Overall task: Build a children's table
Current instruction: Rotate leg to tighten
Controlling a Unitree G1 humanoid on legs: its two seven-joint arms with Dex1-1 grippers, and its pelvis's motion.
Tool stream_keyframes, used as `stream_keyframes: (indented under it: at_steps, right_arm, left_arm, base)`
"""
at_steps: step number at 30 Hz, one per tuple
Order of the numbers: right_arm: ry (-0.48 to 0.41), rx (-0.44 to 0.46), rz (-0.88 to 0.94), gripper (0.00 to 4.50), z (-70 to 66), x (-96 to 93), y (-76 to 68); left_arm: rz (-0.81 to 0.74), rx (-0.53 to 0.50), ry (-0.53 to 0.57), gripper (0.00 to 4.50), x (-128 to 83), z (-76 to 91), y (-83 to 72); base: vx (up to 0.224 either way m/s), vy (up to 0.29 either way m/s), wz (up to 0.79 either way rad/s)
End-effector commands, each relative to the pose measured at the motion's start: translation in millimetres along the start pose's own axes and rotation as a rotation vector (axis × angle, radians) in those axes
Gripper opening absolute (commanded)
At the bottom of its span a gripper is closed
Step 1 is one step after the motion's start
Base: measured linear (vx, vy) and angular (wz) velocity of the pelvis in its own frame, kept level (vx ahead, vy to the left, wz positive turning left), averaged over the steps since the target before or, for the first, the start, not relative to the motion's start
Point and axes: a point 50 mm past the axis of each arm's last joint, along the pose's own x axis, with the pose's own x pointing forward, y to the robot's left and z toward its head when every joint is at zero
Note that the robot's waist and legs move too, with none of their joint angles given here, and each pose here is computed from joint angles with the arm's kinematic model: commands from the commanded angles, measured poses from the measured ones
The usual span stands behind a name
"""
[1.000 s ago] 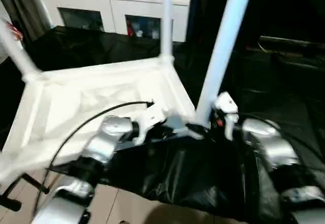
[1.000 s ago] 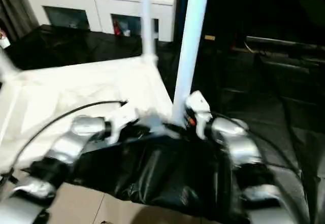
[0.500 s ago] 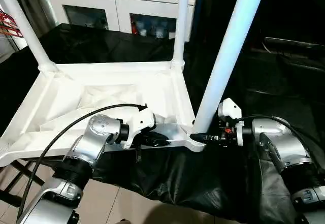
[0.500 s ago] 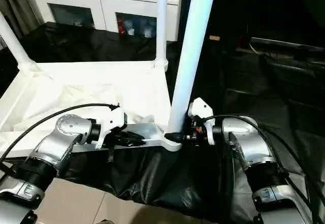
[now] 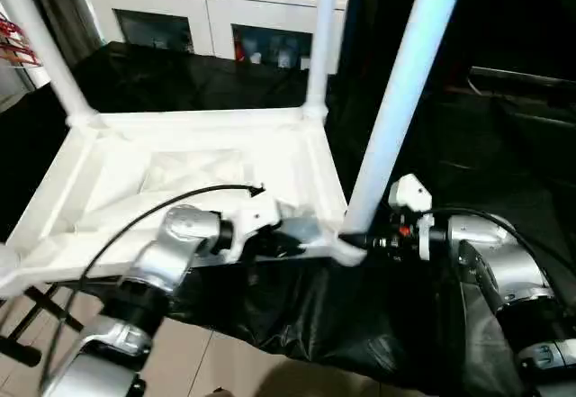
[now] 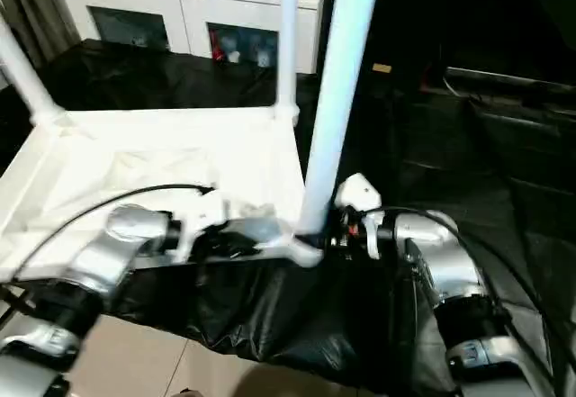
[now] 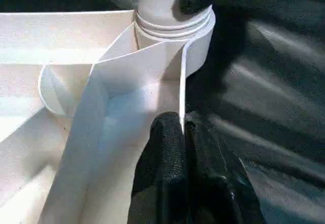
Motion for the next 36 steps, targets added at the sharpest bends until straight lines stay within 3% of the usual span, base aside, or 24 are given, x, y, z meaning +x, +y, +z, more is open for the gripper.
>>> stream_keyframes:
  at_steps: [1,10,12,14,15,16,24,27,36]
  right_arm:
    - [-0.013,0.086,-0.018,1.99,-12.4,29.5,16.7]
    - [-0.048,0.182,-0.307,1.98,-8.2,82.6,30.4]
    - [-0.078,0.175,-0.329,1.98,2.9,100.3,39.0]
    - [-0.115,0.169,-0.293,1.98,9.6,104.6,43.2]
    - [-0.132,0.17,-0.283,2.53,11.7,104.9,43.7]
    - [-0.132,0.17,-0.283,2.67,11.7,104.9,43.7]
    - [-0.098,0.094,-0.29,3.17,1.7,71.9,19.9]
    - [-0.069,0.034,-0.148,3.17,1.0,43.7,10.2]
    - [0.02,-0.045,0.064,3.17,-2.5,7.7,4.4]
  left_arm:
    - [0.177,-0.008,-0.079,0.0,13,26.4,14.0]
    - [0.304,-0.047,-0.085,0.0,44,44.6,12.7]
    - [0.324,-0.03,-0.064,0.0,49,46.1,11.2]
    - [0.311,-0.022,-0.063,0.0,50,46.4,9.7]
    - [0.308,-0.023,-0.064,0.0,50,46.3,9.3]
    - [0.308,-0.023,-0.064,0.0,50,46.3,9.3]
    - [0.279,0.003,-0.065,0.0,31,35.5,13.6]
    - [0.21,0.013,-0.097,0.0,16,29.9,13.4]
    - [0.002,0.066,-0.103,0.0,-5,21.7,4.0]
  base:
    - [0.0,0.0,0.0]
    - [0.0,0.0,0.0]
    - [0.0,0.0,0.0]
    - [0.0,0.0,0.0]
    - [0.0,0.0,0.0]
    - [0.0,0.0,0.0]
    - [0.0,0.0,0.0]
    - [0.0,0.0,0.0]
    - [0.0,0.0,0.0]
